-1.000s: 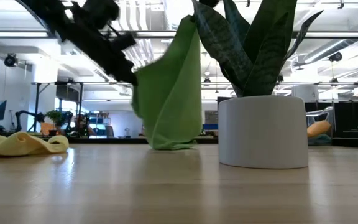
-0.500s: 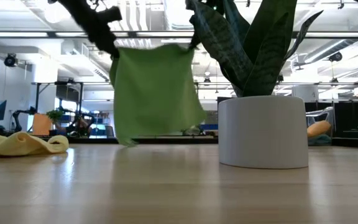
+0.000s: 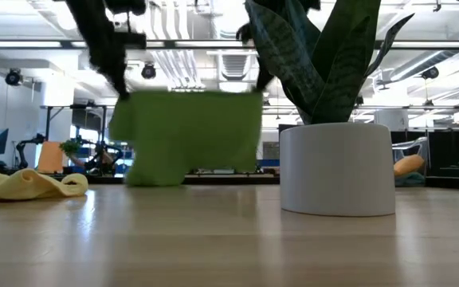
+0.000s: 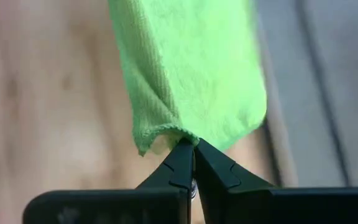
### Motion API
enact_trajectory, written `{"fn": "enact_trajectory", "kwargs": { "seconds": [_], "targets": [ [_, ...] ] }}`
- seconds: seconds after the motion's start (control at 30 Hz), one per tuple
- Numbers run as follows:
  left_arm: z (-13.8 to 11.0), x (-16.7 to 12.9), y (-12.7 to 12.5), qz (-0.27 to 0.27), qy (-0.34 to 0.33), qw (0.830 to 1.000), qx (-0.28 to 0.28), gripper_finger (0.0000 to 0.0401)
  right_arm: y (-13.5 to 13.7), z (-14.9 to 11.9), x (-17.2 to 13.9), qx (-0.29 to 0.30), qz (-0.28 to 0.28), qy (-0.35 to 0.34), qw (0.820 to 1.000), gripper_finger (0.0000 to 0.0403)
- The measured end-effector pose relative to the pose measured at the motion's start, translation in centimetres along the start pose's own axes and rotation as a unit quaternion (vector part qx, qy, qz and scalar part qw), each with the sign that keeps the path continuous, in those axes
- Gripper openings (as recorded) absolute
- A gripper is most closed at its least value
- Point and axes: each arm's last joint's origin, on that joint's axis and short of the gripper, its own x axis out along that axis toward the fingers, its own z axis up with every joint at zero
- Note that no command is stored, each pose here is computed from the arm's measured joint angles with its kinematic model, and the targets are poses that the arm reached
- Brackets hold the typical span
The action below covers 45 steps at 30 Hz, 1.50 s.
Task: Fold microfiber towels
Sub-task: Fold the green microfiber cloth
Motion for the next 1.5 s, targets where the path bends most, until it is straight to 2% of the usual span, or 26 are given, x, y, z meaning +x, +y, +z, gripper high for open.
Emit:
{"fn": "enact_trajectory", "kwargs": {
  "seconds": [0.13, 0.23, 0.33, 0.43, 0.5, 0.57, 0.67, 0.8, 1.0, 1.07, 1.13, 1.17, 1.2, 1.33, 1.5],
  "targets": [
    [-2.3, 4.5, -3.6, -0.04, 0.05, 0.998, 0.013, 0.0, 3.8, -2.4, 3.6, -0.014, 0.034, 0.062, 0.997, 0.0009],
    [-3.2, 6.6, -6.0, -0.072, 0.071, 0.994, 0.03, 0.0, 6.1, -3.9, 5.1, -0.019, 0.053, 0.096, 0.994, 0.0008],
    [-3.3, 7.5, -7.9, -0.13, 0.093, 0.986, 0.04, 0.0, 7.7, -4.9, 5.6, -0.018, 0.1, 0.119, 0.988, 0.0008],
    [-3.0, 8.1, -9.6, -0.202, 0.116, 0.971, 0.055, 0.0, 8.6, -5.3, 5.7, -0.018, 0.156, 0.127, 0.979, 0.0008],
    [-2.9, 8.6, -10.4, -0.234, 0.132, 0.961, 0.058, 0.0002, 9.1, -5.3, 5.7, -0.018, 0.166, 0.127, 0.978, 0.001],
    [-2.8, 9.1, -10.8, -0.245, 0.15, 0.957, 0.052, 0.0013, 9.3, -5.4, 5.6, -0.011, 0.166, 0.131, 0.977, 0.002],
    [-3.0, 9.6, -11.0, -0.24, 0.183, 0.952, 0.055, 0.0046, 9.3, -5.2, 5.3, -0.005, 0.165, 0.135, 0.977, 0.0048],
    [-2.5, 8.5, -10.7, -0.24, 0.189, 0.95, 0.059, 0.0105, 9.0, -4.7, 4.4, -0.021, 0.163, 0.128, 0.978, 0.0102],
    [-1.1, 3.8, -8.9, -0.249, 0.116, 0.957, 0.095, 0.016, 8.4, -3.8, 4.1, -0.039, 0.107, 0.099, 0.989, 0.0177],
    [-0.5, 2.5, -7.8, -0.198, 0.06, 0.973, 0.101, 0.0163, 8.2, -3.7, 4.6, -0.037, 0.083, 0.084, 0.992, 0.0186],
    [0.3, 1.9, -6.5, -0.103, -0.009, 0.991, 0.081, 0.0163, 7.8, -3.7, 5.3, -0.022, 0.055, 0.065, 0.996, 0.0187],
    [0.6, 2.1, -5.9, -0.067, -0.035, 0.995, 0.066, 0.0163, 7.7, -3.6, 5.8, -0.012, 0.047, 0.054, 0.997, 0.0186],
    [0.8, 2.4, -5.3, -0.054, -0.049, 0.996, 0.053, 0.0163, 7.5, -3.5, 6.2, -0.001, 0.041, 0.044, 0.998, 0.0183],
    [1.0, 5.3, -4.8, -0.05, -0.07, 0.996, 0.03, 0.0163, 7.6, -3.8, 8.7, 0.018, 0.034, 0.043, 0.998, 0.0168],
    [0.7, 9.7, -5.8, -0.047, -0.056, 0.997, 0.006, 0.0164, 8.5, -4.8, 12.6, -0.01, 0.031, 0.079, 0.996, 0.017]
  ]
}}
